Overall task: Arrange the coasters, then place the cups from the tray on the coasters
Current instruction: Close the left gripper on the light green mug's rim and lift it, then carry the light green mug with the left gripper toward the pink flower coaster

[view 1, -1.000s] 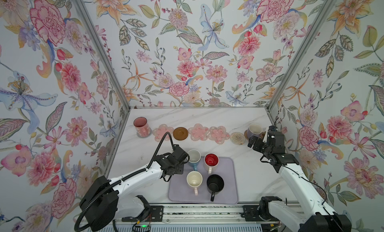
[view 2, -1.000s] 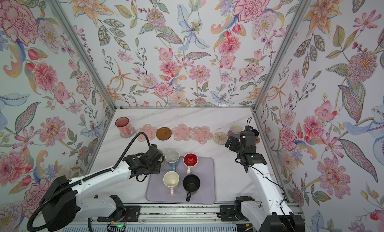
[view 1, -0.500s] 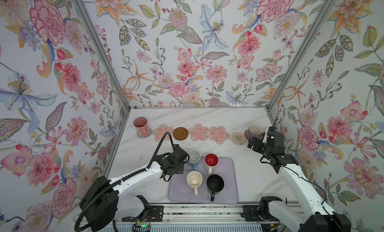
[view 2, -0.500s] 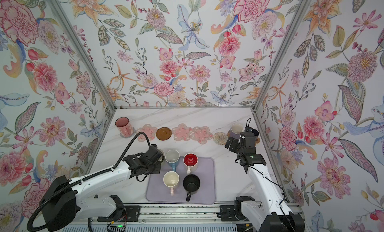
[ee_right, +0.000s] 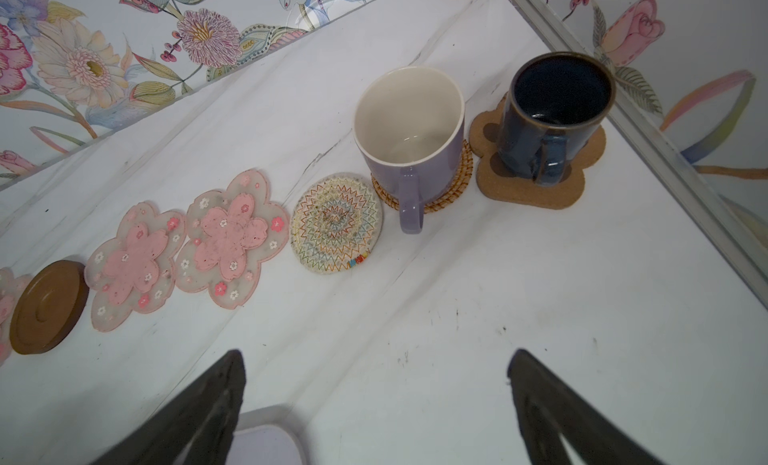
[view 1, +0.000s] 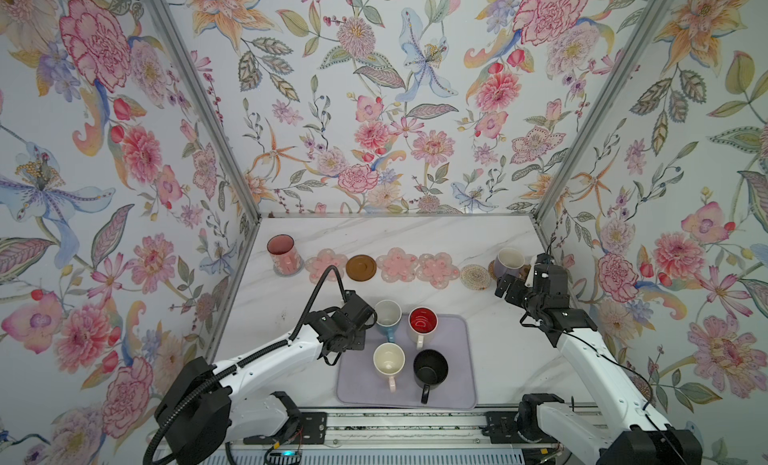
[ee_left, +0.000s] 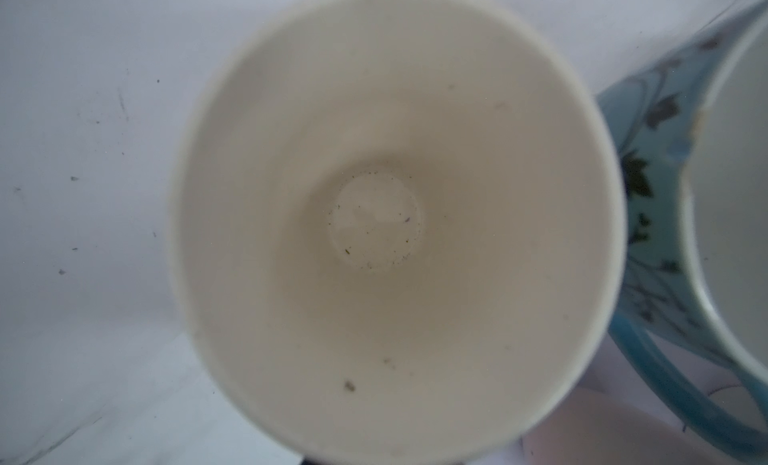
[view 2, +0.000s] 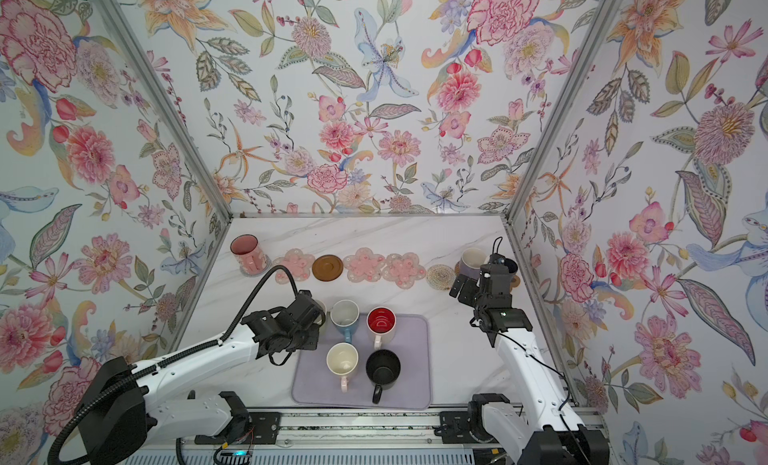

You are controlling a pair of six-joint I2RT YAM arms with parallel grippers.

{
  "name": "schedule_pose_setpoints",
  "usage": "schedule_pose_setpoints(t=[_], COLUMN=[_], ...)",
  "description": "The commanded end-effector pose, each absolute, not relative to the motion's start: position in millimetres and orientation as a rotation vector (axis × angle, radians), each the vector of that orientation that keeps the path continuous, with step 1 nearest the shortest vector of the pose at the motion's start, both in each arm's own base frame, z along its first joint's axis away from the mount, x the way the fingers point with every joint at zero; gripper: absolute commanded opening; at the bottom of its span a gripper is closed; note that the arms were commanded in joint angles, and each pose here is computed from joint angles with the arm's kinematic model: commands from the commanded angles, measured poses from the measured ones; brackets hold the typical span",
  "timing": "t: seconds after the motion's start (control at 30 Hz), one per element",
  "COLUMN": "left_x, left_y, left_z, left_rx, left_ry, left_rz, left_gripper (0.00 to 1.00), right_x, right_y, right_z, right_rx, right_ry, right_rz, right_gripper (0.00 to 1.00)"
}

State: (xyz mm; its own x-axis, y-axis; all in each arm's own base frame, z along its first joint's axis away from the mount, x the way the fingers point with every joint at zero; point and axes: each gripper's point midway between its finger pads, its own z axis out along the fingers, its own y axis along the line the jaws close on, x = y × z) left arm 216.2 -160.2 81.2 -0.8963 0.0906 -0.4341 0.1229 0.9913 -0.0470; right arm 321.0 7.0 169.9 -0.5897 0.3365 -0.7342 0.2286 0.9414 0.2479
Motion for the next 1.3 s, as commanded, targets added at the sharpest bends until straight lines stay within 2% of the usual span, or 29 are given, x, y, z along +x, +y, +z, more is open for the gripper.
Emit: schedule_pose_setpoints(t=[0.0,0.4,0.73,1.27], left_x=[223.8,248.0,320.9,421.6], left_y=[-151.3,-122.4,-99.6,-70.4], left_z=[102.8,138.9,169.0,166.6], left_rx=[0.086,0.016,-0.019,-0.09], left_ry=[2.609,2.526,2.45,2.447], left_rz=[-0.108,-0.094,-0.043,-0.006], left_gripper=[0.0,0.0,0.0,0.0], right_x=[320.9,315.7,314.0,313.5], right_y=[11.5,11.7,11.5,11.5], right_z=[173.2,176.8,180.1,180.7], right_rx=[0.395,0.366,0.362,0.36], right_ry=[2.207,2.215,2.207,2.203], right_rz=[0.188,0.177,0.177,0.18], right_gripper=[0.99,0.99,0.99,0.99])
